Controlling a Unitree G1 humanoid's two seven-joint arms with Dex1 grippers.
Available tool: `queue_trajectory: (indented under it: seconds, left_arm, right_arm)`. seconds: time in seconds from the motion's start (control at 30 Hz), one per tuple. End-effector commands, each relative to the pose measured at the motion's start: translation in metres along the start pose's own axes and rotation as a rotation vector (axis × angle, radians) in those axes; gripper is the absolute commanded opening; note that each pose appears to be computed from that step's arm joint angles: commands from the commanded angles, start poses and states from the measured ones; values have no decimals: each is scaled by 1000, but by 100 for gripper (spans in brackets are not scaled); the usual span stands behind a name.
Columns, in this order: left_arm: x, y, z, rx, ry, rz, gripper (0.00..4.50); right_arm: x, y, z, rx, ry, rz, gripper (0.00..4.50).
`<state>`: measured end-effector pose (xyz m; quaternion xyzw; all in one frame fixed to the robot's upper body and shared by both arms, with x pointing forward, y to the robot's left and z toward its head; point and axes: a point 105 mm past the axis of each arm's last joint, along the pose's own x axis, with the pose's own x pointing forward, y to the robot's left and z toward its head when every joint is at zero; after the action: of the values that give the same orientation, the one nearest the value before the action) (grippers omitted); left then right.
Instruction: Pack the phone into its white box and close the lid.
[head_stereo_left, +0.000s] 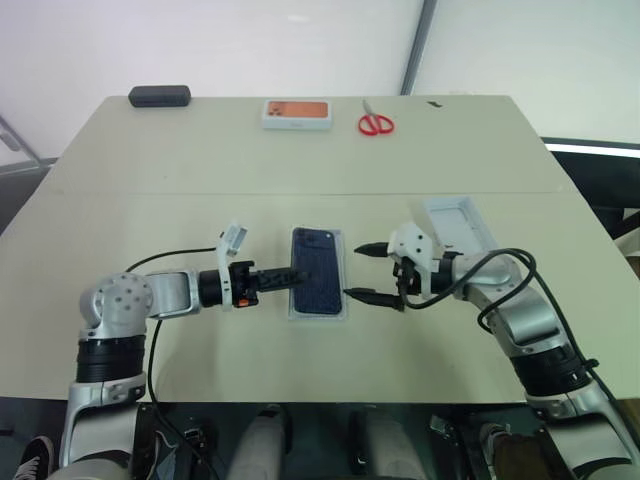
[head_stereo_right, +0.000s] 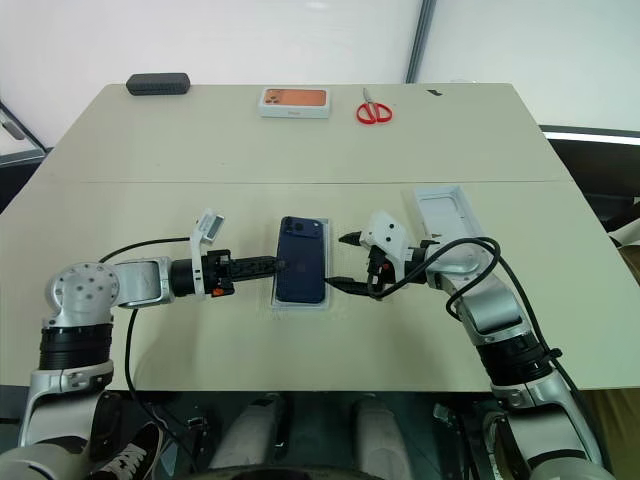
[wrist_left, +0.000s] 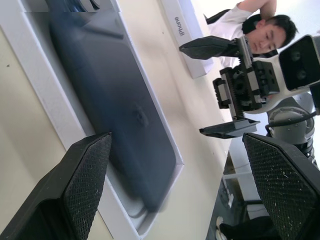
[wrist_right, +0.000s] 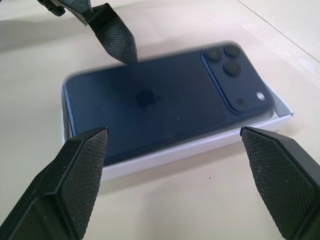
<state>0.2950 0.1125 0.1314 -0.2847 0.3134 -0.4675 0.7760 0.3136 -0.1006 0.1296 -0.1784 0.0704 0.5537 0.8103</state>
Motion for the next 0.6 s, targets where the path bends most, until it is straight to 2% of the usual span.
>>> queue_trajectory:
  seconds: [0.03, 0.3, 0.33, 0.4, 0.47, 0.5, 0.53, 0.6]
  left_arm:
    - [-10, -2, 12, 40, -30, 10, 440]
    - [-20, 1, 19, 72, -48, 38, 440]
    - [-23, 5, 23, 70, -70, 53, 417]
    - [-28, 20, 34, 94, -129, 147, 354]
    - [-33, 40, 45, 174, -177, 295, 256]
    - [-36, 51, 52, 254, -197, 393, 203]
    - [-36, 52, 55, 280, -207, 405, 149]
    - [-30, 42, 58, 295, -231, 342, 48]
  right_arm:
    - [-1, -2, 11, -42, -30, -9, 444]
    - [0, -3, 11, -40, -34, -12, 444]
    - [0, -5, 11, -44, -32, -19, 444]
    - [-1, -10, 10, -49, -28, -50, 390]
    - [-1, -13, 10, -70, -21, -64, 309]
    - [0, -15, 9, -78, -15, -78, 254]
    - [0, -16, 8, -81, -12, -83, 203]
    - [3, -16, 4, -96, 3, -86, 96]
